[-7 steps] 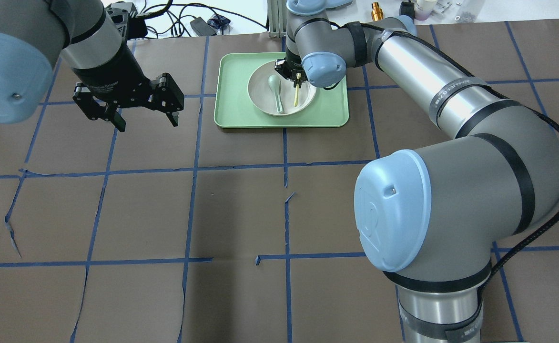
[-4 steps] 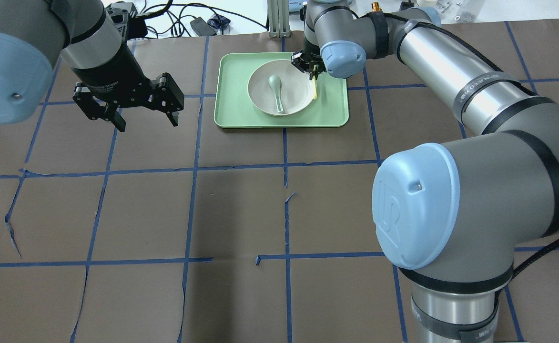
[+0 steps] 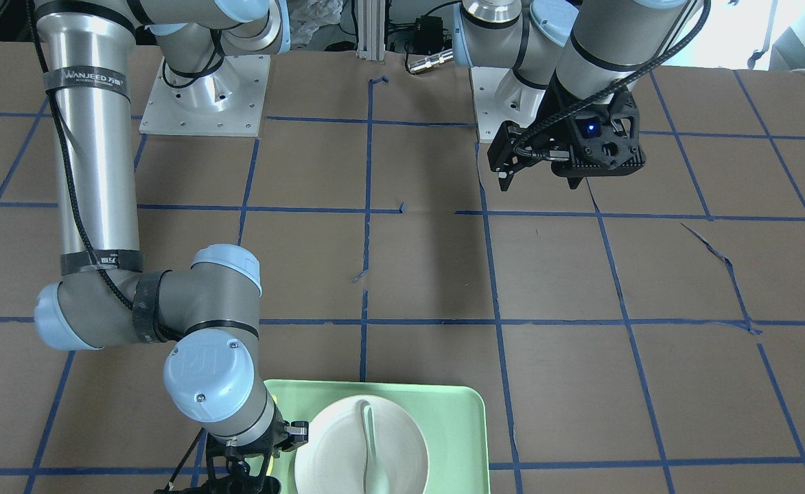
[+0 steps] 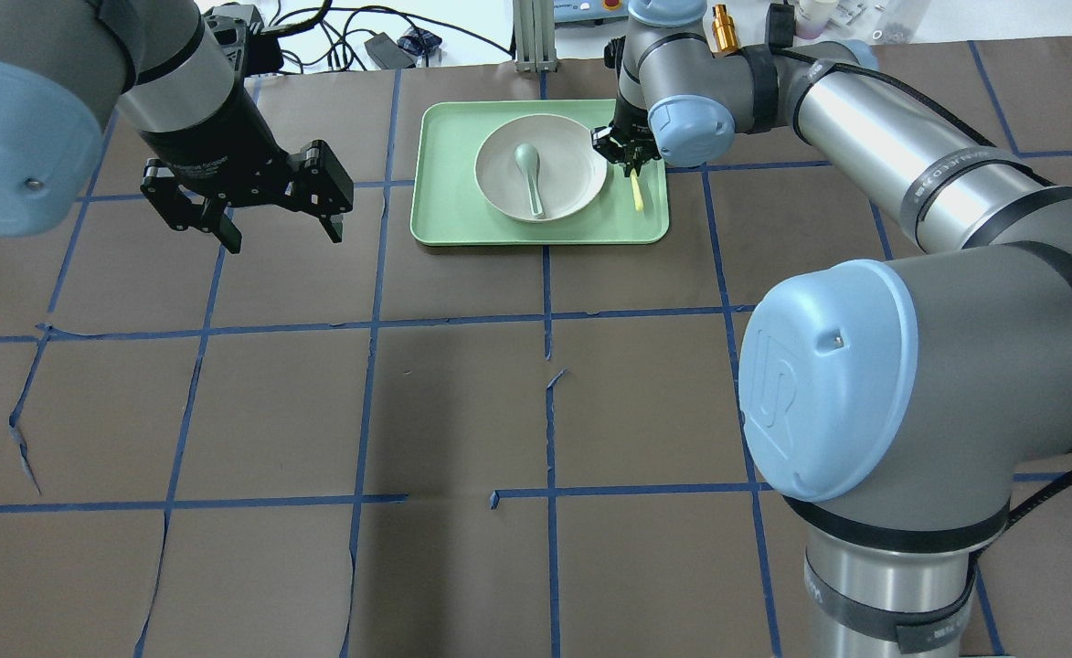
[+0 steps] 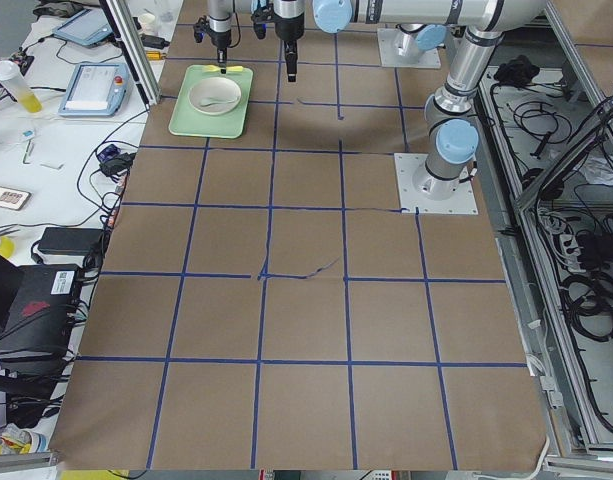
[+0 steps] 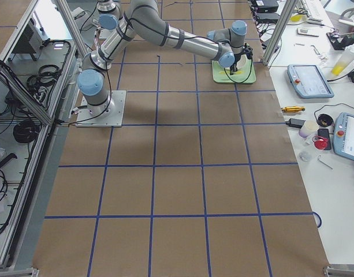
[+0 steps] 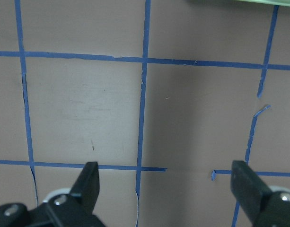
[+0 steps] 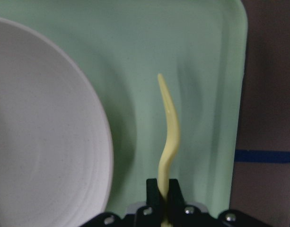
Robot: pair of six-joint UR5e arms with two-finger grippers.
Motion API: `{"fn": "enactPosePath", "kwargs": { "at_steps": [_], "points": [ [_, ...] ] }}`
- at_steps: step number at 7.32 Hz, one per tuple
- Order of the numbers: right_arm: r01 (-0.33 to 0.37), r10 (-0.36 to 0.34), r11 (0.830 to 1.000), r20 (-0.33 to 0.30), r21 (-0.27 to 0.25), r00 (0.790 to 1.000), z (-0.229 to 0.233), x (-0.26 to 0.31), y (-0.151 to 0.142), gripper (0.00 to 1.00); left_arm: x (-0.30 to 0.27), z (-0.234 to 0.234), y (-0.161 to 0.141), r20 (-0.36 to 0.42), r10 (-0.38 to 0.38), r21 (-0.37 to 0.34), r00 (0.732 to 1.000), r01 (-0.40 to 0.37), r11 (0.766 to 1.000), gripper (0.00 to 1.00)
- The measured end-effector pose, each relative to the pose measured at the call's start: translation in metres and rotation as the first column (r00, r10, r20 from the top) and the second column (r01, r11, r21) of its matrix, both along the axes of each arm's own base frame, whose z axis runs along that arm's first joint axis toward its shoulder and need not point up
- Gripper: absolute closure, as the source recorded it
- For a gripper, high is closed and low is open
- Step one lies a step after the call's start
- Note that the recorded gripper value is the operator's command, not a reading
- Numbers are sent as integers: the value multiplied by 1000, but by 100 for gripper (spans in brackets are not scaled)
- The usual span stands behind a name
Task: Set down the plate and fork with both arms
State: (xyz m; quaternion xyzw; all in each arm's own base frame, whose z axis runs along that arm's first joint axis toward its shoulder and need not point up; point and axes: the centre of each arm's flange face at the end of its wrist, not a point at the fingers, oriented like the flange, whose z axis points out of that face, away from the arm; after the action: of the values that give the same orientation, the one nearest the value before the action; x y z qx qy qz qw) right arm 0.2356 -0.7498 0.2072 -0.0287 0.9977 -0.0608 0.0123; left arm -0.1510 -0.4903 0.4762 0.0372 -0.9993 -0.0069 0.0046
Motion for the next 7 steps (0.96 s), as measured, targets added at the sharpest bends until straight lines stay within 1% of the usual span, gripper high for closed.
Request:
{"fn": "enactPosePath", "kwargs": {
  "at_steps": [1,2,4,6,7],
  "points": [
    [1,-1,1000,3,0,1000,-2,0,1,0,0,0,0,0,0,0,1000,0,1000,0],
    [-2,2,1000,3,2,1000,-4,0,2,0,0,0,0,0,0,1,1000,0,1000,0],
    [-35,35,999,-11,3,999,1,-2,8,0,0,0,1,0,-1,1,1000,1,1000,0],
    [-63,63,998,-22,-4,998,24,-6,21,0,0,1,1,0,-1,0,1000,1,1000,0],
    [-62,62,998,-32,6,998,51,-11,32,0,0,2,2,0,-2,-2,1000,2,1000,0]
  ]
}}
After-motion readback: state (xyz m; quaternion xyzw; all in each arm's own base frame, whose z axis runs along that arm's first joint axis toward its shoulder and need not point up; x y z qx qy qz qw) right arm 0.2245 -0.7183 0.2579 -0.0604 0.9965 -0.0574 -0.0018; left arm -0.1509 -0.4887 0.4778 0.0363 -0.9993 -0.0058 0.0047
